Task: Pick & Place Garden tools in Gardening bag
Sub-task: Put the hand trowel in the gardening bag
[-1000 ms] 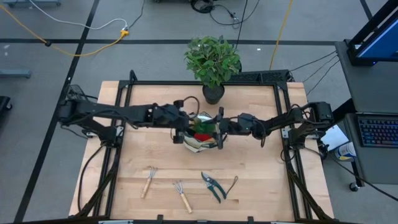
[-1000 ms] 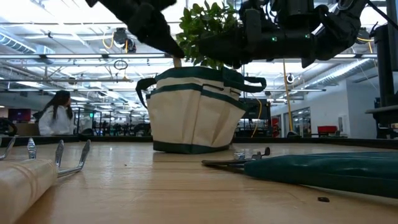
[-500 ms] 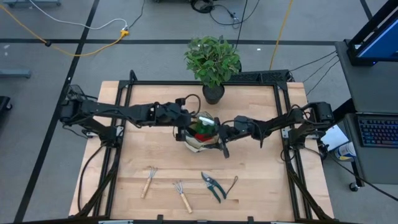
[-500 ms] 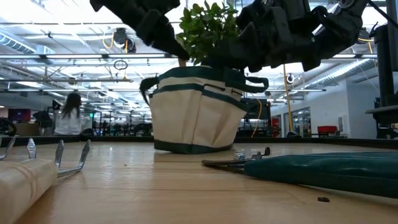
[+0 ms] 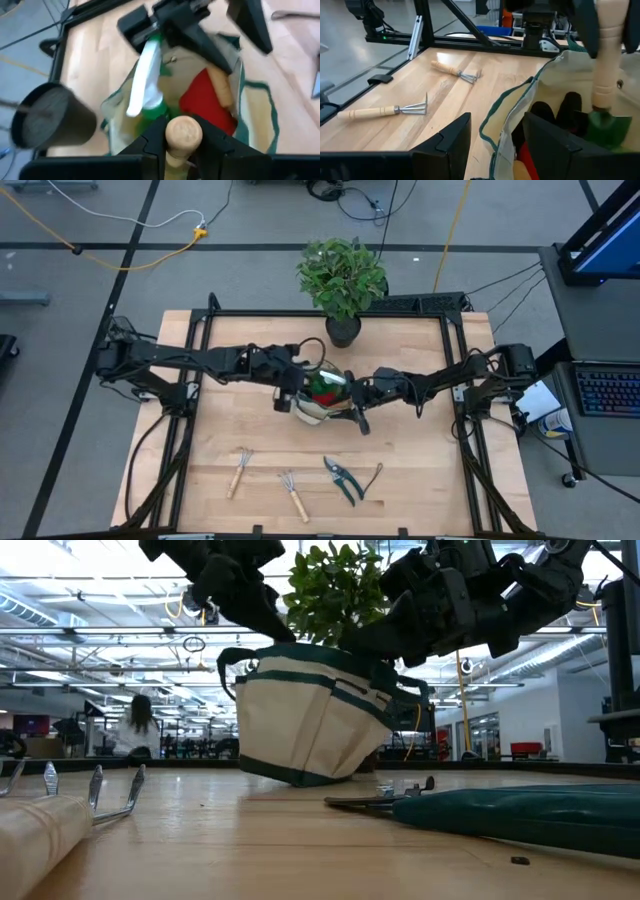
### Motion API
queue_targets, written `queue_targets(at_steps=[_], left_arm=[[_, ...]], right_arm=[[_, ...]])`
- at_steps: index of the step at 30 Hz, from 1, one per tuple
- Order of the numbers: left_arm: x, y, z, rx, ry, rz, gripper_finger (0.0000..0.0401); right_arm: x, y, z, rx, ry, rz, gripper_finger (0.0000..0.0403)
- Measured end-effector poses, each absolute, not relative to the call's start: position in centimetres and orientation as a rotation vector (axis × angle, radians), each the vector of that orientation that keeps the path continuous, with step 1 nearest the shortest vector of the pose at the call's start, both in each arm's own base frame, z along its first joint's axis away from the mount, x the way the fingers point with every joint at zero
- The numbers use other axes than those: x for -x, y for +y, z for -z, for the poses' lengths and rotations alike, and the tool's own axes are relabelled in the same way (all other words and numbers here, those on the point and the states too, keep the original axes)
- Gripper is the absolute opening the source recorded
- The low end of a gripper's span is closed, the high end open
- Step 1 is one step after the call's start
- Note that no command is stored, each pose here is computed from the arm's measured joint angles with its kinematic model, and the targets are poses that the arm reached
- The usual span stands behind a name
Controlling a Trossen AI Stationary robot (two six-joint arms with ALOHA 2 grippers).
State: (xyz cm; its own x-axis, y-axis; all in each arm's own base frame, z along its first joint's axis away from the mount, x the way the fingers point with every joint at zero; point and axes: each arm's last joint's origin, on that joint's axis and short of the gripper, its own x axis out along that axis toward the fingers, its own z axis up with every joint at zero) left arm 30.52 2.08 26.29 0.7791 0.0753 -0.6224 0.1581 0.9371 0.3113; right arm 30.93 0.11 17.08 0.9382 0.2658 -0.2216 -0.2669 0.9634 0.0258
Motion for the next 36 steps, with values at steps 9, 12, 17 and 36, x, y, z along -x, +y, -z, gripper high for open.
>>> queue_targets(at_steps=[9,12,17,36], left_arm=[[-31.5,2.3,-25.0,-0.379,0.703,0.0,0.0165],[-31.6,2.0,-24.6,-0.382,0.726,0.019,0.0183],[-31.3,0.9,-25.4,-0.424,0.691,0.049,0.019],[-25.9,0.8,-27.3,-0.291,0.92,-0.217,0.0045]], right_arm=[[-31.0,0.2,-17.3,0.008,0.197,-0.274,0.0171],[-31.1,0.2,-17.8,0.016,0.145,-0.274,0.0171],[-31.2,0.2,-18.6,0.031,0.066,-0.273,0.0171],[-31.1,0.1,-18.4,0.03,0.088,-0.273,0.0171]])
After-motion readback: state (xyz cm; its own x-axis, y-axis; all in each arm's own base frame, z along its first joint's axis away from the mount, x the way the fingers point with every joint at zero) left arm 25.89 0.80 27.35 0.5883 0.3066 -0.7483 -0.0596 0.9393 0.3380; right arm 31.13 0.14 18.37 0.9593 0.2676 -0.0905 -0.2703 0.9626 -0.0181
